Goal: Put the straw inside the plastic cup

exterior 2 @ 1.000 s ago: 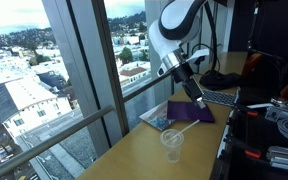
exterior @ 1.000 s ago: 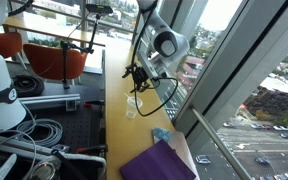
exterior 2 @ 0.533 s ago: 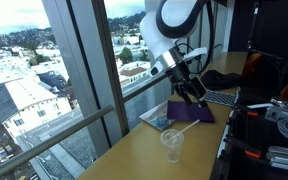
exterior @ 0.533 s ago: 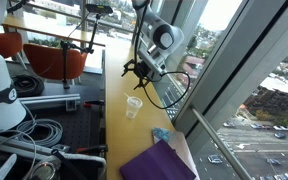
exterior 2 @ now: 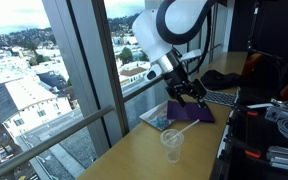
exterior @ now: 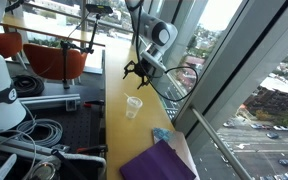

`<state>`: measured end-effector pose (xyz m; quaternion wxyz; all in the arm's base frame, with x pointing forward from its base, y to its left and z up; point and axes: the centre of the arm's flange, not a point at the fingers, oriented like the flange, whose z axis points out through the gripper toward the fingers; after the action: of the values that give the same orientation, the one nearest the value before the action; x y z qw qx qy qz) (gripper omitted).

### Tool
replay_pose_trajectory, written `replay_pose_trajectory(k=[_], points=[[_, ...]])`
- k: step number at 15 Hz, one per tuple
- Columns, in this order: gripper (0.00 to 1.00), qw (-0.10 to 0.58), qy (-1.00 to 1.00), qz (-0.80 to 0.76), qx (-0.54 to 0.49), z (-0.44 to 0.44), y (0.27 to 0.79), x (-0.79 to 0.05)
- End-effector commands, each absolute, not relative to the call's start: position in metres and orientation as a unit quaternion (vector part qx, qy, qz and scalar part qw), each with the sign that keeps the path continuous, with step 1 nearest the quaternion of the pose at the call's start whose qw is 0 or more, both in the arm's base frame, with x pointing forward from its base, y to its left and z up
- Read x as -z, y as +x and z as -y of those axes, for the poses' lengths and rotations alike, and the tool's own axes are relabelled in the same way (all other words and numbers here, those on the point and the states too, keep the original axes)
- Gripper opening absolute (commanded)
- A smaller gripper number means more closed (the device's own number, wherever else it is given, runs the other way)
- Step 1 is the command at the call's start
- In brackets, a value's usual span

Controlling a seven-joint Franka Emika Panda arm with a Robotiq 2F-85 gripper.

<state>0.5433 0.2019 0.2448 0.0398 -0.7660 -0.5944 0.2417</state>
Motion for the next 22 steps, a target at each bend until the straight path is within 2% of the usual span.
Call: replay_pose_trajectory(k=[1, 3, 10, 17, 22], points=[[1.0, 0.039, -0.764, 0.597, -0.242, -0.202, 0.543, -0.245], [1.0, 0.036, -0.755, 0.61, -0.237, -0.201, 0.544, -0.245], [1.0, -0.041, -0.695, 0.704, -0.143, -0.214, 0.537, -0.249], [1.0, -0.033, -0.643, 0.743, -0.181, -0.218, 0.478, -0.247], [1.0, -0.041, -0.608, 0.772, -0.179, -0.21, 0.488, -0.246]])
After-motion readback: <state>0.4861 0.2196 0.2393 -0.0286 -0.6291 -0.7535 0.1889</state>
